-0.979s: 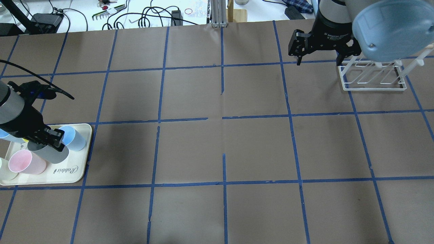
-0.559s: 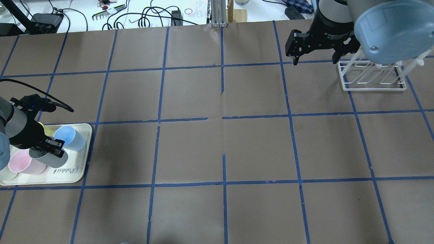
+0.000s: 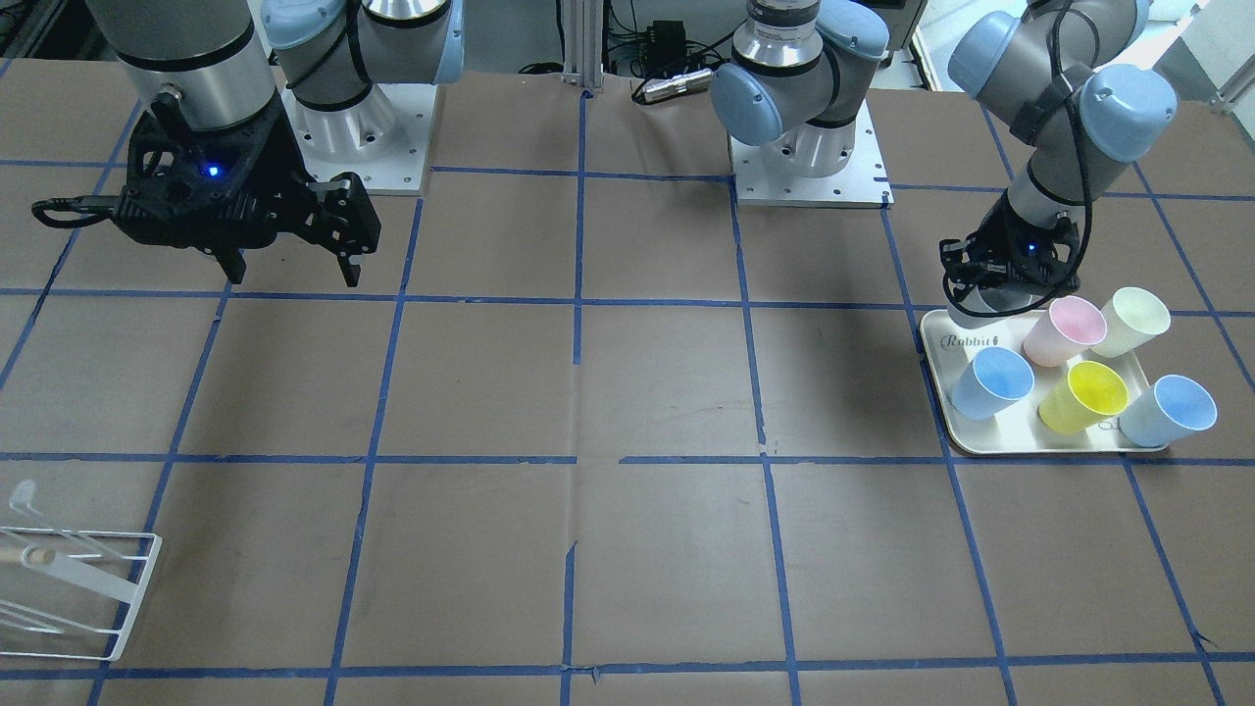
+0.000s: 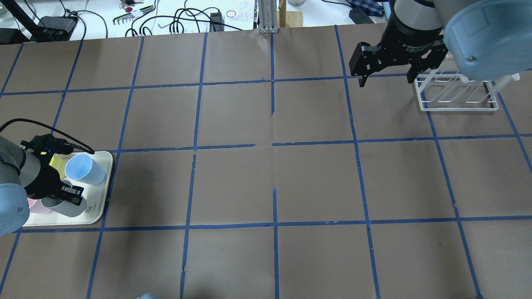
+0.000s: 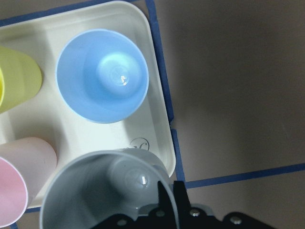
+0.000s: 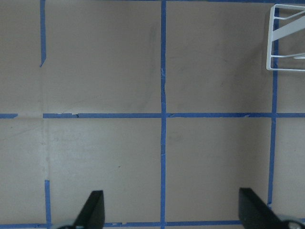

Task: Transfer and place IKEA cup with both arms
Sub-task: 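Lower the white cup with the left gripper into the tray's empty slot, then open the left gripper and release the white cup on the tray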

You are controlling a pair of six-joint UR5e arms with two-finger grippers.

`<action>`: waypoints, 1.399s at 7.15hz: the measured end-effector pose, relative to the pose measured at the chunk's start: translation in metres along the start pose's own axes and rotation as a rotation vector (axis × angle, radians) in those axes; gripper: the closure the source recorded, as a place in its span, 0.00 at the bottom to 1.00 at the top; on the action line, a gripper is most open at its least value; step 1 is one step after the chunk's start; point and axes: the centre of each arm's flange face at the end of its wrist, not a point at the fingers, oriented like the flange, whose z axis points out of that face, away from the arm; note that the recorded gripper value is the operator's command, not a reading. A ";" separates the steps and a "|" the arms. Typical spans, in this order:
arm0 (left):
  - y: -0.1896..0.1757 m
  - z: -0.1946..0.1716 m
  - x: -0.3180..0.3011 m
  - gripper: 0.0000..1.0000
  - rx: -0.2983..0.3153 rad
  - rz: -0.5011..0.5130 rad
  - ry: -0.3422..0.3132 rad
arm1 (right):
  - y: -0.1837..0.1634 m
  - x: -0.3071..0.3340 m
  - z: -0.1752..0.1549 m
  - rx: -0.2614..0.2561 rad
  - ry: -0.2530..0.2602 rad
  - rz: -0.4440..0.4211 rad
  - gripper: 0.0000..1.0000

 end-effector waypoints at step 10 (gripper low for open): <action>0.000 0.039 -0.014 0.42 0.002 -0.016 0.002 | 0.003 -0.002 0.001 -0.009 -0.007 -0.002 0.00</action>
